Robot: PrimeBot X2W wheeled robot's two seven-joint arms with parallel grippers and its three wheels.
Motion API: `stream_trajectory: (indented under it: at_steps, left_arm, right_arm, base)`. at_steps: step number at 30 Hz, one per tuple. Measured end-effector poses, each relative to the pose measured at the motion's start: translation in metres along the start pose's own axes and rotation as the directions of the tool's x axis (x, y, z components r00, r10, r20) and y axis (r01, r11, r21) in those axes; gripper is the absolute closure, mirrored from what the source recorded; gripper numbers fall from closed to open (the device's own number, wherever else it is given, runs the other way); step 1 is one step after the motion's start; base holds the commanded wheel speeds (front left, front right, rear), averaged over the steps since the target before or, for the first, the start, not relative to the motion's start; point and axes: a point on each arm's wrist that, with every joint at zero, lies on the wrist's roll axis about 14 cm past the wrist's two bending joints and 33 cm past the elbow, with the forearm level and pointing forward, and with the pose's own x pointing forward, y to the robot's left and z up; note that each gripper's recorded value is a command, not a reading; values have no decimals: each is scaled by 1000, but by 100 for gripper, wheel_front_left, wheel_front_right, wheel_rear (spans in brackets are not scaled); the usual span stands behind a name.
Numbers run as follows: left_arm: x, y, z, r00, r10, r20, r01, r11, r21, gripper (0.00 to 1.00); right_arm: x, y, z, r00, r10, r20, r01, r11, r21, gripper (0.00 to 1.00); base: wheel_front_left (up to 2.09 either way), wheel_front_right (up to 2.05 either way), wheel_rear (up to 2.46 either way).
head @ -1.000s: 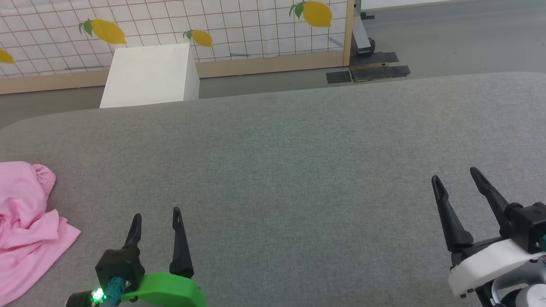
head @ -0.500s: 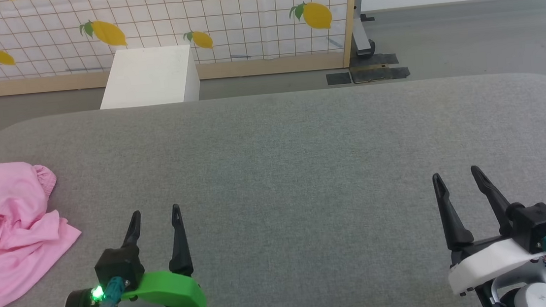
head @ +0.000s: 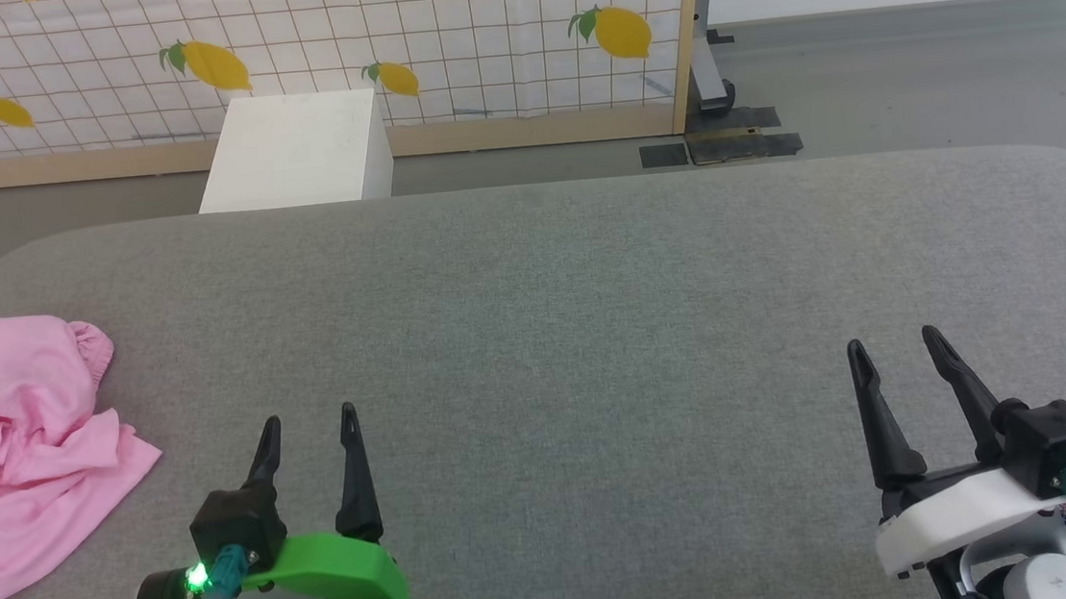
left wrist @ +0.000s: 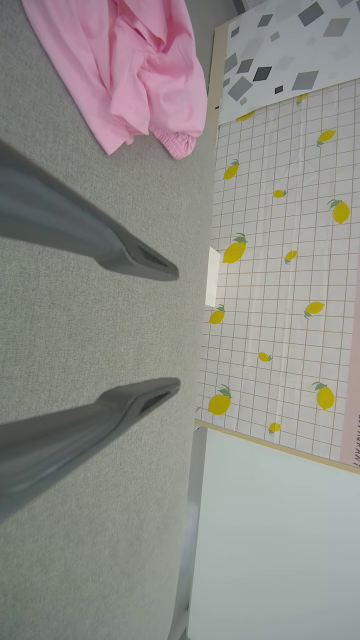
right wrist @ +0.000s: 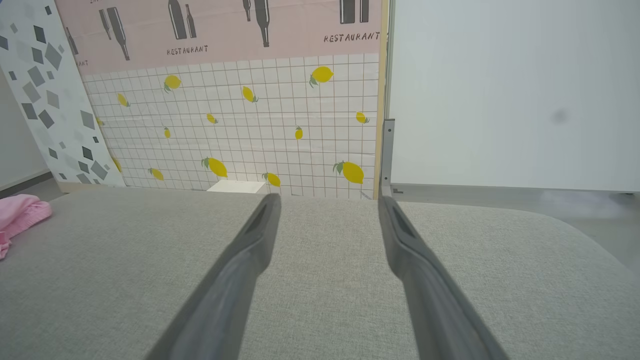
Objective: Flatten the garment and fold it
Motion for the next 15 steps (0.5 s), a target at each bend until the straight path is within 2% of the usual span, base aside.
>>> stream_trajectory:
  at_steps: [15]
  left_arm:
    - [1,2,1,1000,6,8,-6,1000,17,0]
  right_arm:
    - [2,0,0,1000,-1,15,1,1000,14,0]
  base:
    - [0,0,0]
